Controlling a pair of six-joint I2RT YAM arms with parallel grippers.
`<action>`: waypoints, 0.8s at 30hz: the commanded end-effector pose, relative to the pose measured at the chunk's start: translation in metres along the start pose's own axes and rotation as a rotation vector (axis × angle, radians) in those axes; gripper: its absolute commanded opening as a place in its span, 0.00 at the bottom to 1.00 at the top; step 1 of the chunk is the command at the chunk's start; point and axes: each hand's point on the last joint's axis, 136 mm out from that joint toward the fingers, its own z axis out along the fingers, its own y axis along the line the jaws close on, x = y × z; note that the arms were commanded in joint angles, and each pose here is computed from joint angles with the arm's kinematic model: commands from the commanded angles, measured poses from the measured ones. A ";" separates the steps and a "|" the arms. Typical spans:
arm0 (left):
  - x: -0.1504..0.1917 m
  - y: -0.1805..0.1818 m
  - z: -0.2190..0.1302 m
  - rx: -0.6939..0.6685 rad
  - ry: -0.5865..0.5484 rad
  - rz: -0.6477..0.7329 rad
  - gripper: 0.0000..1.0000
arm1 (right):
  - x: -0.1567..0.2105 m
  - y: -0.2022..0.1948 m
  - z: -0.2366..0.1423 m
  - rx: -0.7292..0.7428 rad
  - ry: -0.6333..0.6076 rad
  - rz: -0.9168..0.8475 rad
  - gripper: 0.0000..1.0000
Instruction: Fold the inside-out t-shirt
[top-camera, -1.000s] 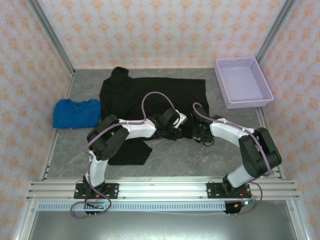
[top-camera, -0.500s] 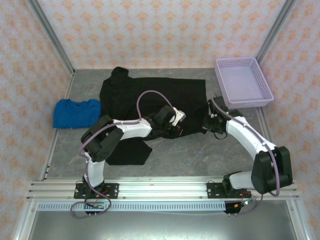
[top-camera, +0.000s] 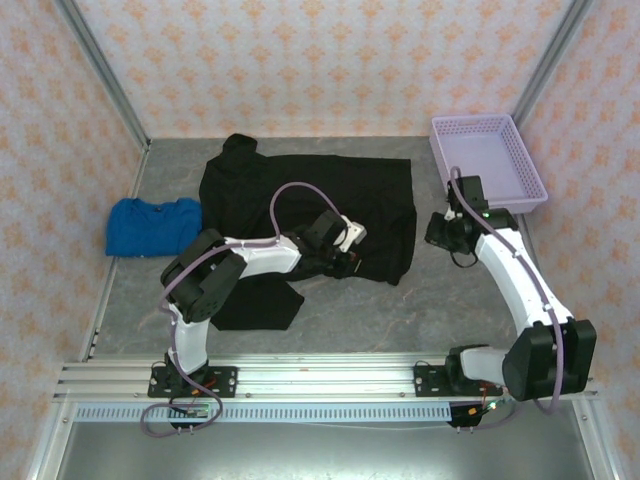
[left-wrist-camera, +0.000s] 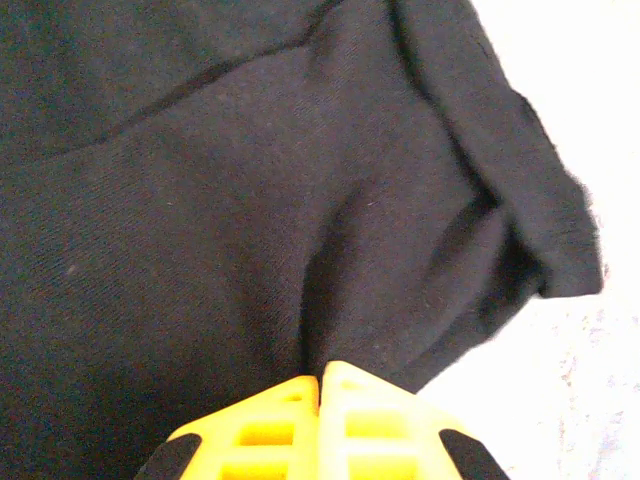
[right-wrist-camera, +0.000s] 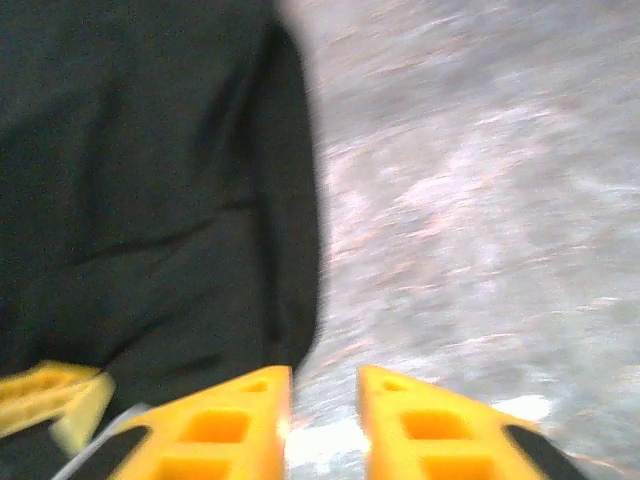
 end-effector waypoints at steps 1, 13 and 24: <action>0.012 0.010 -0.002 -0.037 0.039 -0.033 0.00 | 0.003 -0.041 -0.014 0.245 -0.061 0.004 0.33; 0.009 0.009 -0.004 -0.037 0.041 -0.033 0.00 | 0.098 0.077 0.066 0.002 0.067 -0.176 0.48; 0.012 0.009 -0.004 -0.039 0.041 -0.035 0.00 | 0.106 0.068 0.100 0.197 0.038 -0.223 0.31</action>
